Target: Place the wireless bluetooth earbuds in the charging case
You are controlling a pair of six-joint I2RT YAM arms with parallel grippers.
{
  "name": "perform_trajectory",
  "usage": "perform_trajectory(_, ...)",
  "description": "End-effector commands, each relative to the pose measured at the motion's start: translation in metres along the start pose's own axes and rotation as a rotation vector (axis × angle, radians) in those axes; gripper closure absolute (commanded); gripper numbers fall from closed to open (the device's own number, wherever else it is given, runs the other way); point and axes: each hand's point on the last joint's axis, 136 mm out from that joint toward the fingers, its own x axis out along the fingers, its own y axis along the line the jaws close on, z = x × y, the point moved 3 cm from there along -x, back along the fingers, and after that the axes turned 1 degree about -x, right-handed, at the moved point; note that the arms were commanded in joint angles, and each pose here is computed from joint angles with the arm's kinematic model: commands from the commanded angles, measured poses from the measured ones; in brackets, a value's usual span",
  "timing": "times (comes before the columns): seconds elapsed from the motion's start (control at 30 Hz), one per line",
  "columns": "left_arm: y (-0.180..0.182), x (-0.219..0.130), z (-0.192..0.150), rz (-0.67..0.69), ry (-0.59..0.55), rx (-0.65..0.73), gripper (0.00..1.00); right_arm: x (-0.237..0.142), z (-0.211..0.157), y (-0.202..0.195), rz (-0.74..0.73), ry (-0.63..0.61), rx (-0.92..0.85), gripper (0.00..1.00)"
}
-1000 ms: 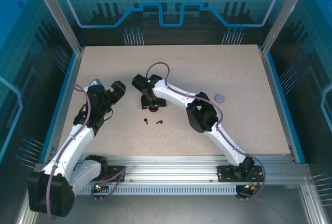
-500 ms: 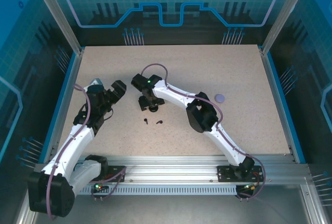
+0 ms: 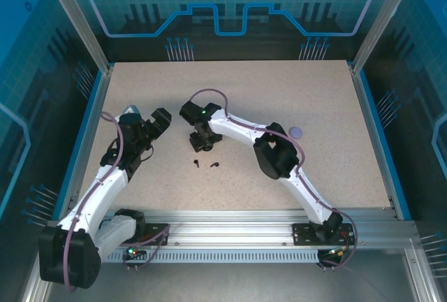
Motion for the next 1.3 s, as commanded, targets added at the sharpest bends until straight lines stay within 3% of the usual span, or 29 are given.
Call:
perform_trajectory(0.0, -0.012, 0.0, 0.008, -0.043, -0.012, -0.01, 0.01, -0.005, -0.015, -0.007, -0.019, 0.043, 0.019, 0.57)
perform_trajectory(0.13, -0.014, 0.003, 0.007, -0.053, 0.002, -0.018, 0.01, -0.015, -0.021, -0.027, -0.089, 0.046, 0.148, 0.61)
perform_trajectory(0.3, -0.023, 0.005, 0.002, -0.082, 0.059, -0.009, 0.01, -0.03, -0.053, -0.078, -0.199, 0.072, 0.467, 0.6)
perform_trajectory(0.57, -0.033, 0.008, -0.001, -0.118, 0.106, -0.012, 0.01, -0.034, -0.097, -0.116, -0.208, 0.071, 0.864, 0.59)
perform_trajectory(0.87, -0.035, 0.009, -0.006, -0.126, 0.12, -0.009, 0.01, -0.021, -0.103, -0.115, -0.202, 0.135, 0.918, 0.5)
perform_trajectory(0.97, -0.039, 0.009, -0.008, -0.139, 0.129, 0.0, 0.01, -0.022, -0.106, -0.116, -0.202, 0.144, 0.893, 0.3)
perform_trajectory(1.03, -0.041, 0.009, -0.009, -0.147, 0.135, 0.008, 0.01, -0.028, -0.107, -0.118, -0.21, 0.134, 0.875, 0.24)
perform_trajectory(1.27, -0.052, 0.004, -0.011, -0.175, 0.156, 0.052, 0.01, -0.062, -0.099, -0.125, -0.18, 0.026, 0.749, 0.22)
